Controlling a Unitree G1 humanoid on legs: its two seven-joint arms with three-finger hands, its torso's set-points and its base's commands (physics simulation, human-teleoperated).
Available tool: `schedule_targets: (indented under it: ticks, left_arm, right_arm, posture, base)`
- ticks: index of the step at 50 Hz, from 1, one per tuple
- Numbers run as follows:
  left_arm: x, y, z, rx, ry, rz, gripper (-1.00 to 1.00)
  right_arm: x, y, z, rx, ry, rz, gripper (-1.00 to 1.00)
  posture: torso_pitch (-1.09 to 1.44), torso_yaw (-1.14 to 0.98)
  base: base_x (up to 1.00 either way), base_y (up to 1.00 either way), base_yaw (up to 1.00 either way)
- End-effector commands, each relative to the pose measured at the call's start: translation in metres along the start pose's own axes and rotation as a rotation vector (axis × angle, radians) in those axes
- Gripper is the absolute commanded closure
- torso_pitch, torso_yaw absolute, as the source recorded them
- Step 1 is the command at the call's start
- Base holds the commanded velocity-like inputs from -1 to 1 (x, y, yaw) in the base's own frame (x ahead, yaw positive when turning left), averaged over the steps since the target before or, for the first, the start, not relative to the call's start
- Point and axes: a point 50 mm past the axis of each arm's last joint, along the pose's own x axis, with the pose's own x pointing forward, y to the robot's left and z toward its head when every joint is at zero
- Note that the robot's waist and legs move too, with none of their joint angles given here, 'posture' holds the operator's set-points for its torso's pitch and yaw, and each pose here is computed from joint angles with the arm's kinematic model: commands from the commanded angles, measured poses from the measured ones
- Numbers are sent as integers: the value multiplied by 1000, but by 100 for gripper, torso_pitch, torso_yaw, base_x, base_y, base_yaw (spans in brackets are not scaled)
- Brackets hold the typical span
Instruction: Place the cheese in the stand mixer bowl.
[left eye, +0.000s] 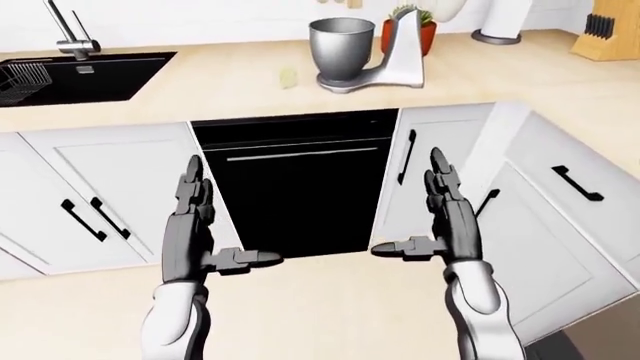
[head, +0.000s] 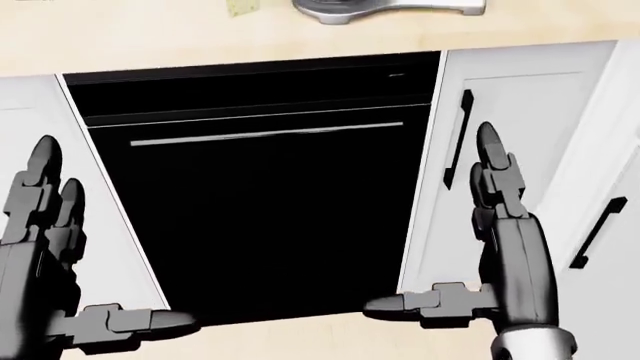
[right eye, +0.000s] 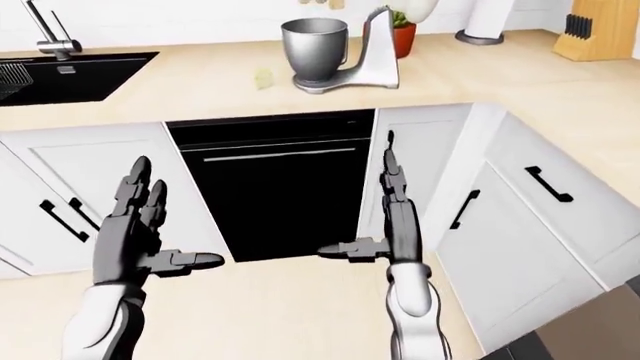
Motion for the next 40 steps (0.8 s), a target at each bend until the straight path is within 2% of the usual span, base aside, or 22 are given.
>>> schedule_targets:
  ticks: [1,40]
  left_arm:
    - [1,-4,17,-4,-100,-18,-100]
    - [1,-3,14,-2,-96,-18,-100]
  right_arm:
    - [1,-5,19,-7,-104,-27,-96]
    - [-2,-8,21,-13,-117,-37,-96]
  posture:
    - [0,0]
    - [0,0]
  base:
    - [20,0,0]
    - [21,0,0]
